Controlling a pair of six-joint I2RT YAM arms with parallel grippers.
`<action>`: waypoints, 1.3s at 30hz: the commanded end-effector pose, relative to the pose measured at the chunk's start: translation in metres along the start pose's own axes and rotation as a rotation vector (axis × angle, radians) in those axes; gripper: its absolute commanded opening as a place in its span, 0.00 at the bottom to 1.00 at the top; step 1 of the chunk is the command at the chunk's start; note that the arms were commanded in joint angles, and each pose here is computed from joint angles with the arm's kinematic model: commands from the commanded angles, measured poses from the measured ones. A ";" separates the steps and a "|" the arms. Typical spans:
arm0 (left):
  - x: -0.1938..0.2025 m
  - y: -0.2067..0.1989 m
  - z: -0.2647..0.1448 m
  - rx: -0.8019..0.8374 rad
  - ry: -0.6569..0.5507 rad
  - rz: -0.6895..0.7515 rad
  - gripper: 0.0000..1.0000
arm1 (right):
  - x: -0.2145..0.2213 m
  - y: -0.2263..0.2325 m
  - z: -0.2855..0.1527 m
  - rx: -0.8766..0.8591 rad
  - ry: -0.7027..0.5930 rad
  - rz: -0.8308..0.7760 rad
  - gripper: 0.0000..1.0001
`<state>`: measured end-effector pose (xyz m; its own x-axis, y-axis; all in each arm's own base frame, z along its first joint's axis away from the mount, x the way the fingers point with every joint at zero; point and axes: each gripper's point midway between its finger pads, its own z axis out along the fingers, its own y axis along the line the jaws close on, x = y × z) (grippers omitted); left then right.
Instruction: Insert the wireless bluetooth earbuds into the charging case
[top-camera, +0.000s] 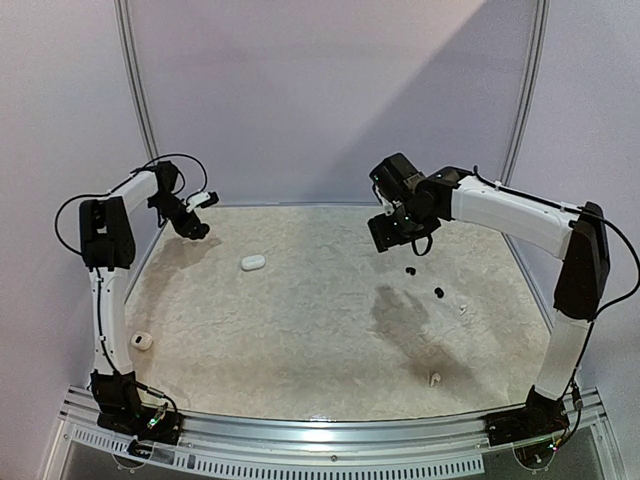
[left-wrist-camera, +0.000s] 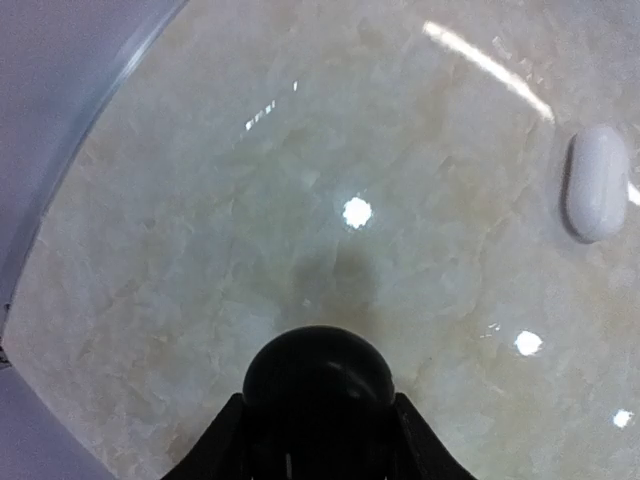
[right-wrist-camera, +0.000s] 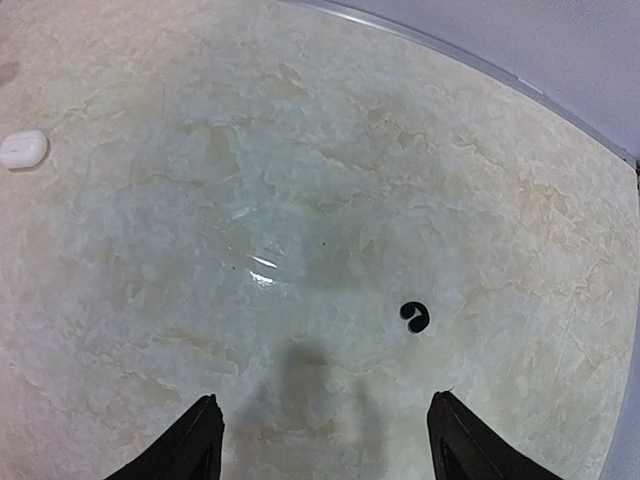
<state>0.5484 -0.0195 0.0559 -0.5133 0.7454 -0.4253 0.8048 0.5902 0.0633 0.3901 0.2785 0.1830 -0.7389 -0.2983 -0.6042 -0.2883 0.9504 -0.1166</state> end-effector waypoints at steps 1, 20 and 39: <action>-0.076 -0.024 -0.079 -0.061 -0.190 0.162 0.00 | -0.057 0.004 -0.049 -0.090 -0.208 0.080 0.71; -0.160 -0.306 -0.204 -0.266 -0.483 0.869 0.00 | -0.059 0.046 -0.116 -0.542 -0.294 0.239 0.62; -0.153 -0.369 -0.186 -0.369 -0.656 0.766 0.00 | -0.039 0.159 -0.158 -0.903 -0.295 0.138 0.56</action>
<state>0.2664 -0.2823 0.2729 0.4471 0.7009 -0.5557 0.6705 0.1486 0.7269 0.2728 0.4131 0.3076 -0.6501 -0.0504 -0.7582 -0.6477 0.5584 0.5183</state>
